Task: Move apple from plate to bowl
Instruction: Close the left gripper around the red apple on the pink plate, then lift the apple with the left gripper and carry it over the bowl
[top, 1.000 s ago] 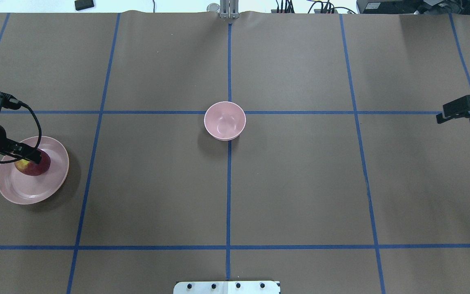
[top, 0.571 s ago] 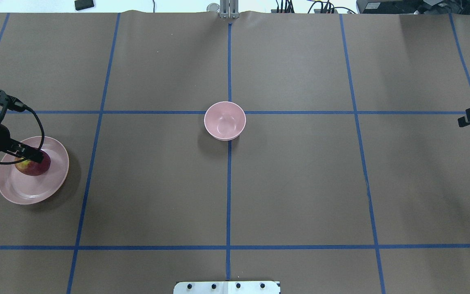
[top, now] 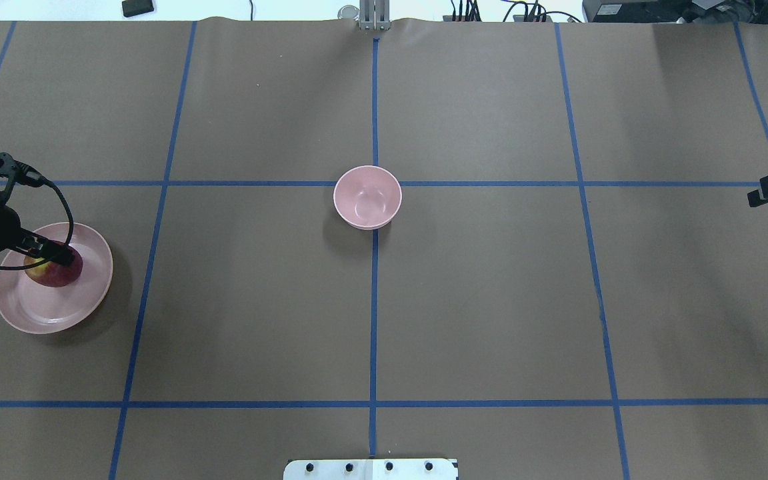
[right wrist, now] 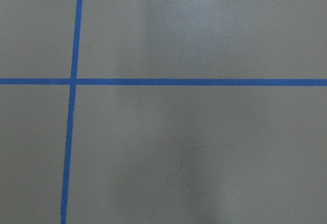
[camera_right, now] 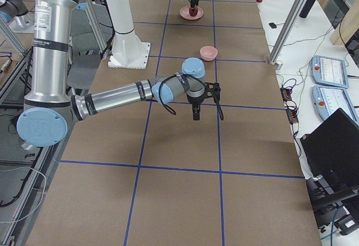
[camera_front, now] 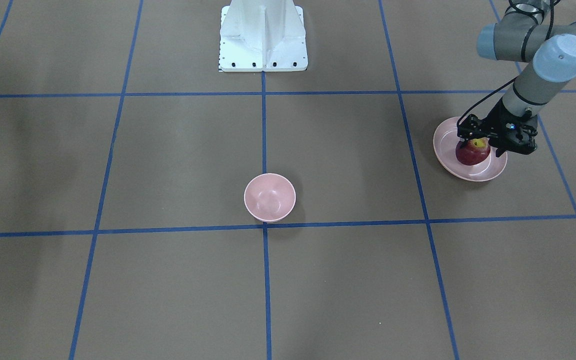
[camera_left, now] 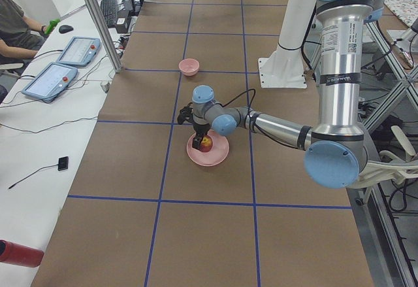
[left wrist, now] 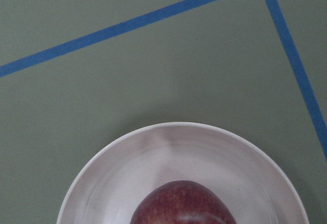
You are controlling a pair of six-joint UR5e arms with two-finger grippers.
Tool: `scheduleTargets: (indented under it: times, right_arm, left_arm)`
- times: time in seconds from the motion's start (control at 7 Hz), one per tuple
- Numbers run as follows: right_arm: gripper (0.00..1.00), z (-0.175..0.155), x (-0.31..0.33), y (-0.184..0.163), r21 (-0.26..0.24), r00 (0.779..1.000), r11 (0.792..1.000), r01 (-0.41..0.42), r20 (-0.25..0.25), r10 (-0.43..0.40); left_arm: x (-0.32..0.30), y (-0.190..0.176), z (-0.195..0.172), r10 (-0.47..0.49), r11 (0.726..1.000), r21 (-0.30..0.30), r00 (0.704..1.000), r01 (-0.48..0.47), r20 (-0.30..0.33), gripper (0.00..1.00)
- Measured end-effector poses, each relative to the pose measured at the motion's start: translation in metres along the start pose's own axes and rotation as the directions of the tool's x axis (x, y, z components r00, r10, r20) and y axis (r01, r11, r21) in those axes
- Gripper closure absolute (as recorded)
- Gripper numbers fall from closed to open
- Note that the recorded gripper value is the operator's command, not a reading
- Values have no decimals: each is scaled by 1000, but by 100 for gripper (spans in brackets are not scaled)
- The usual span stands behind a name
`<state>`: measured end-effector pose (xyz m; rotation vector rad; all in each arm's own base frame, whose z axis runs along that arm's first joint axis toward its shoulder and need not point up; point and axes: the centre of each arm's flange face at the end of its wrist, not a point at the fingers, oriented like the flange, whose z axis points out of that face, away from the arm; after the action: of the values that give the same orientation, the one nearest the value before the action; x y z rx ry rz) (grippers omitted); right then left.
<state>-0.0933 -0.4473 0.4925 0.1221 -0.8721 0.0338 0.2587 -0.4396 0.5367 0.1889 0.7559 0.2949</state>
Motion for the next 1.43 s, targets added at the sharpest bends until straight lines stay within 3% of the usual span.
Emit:
scheduleTargets:
  times: [0.14, 0.29, 0.43, 0.57, 1.0, 1.14, 1.43]
  right_arm:
    - [0, 1, 0, 0, -2, 1000, 1000, 1, -1, -1]
    - [0, 2, -1, 0, -3, 1000, 1000, 2, -1, -2]
    - [0, 3, -2, 0, -4, 1000, 1000, 4, -1, -4]
    - [0, 3, -4, 0, -5, 1000, 1000, 5, 1, -5]
    - [0, 5, -7, -1, -8, 1000, 1000, 6, 3, -6]
    - [0, 5, -7, 0, -9, 1000, 1000, 7, 3, -7]
    - [0, 6, -8, 0, -10, 1000, 1000, 9, 4, -9]
  left_arm:
    - [3, 2, 8, 4, 1000, -16, 1000, -4, 0, 3]
    - [7, 4, 14, 9, 1000, -27, 1000, -9, -1, 17]
    - [8, 6, 17, 11, 999, -35, 1000, -11, -2, 88]
    - [9, 6, 20, 12, 999, -43, 1000, -12, -4, 100]
    - [35, -17, 2, -19, 994, -105, 996, 10, -85, 100]
    - [68, -52, -25, -47, 992, -120, 995, 36, -90, 100]
    - [196, -138, -108, -120, 982, -148, 993, 116, -19, 100]
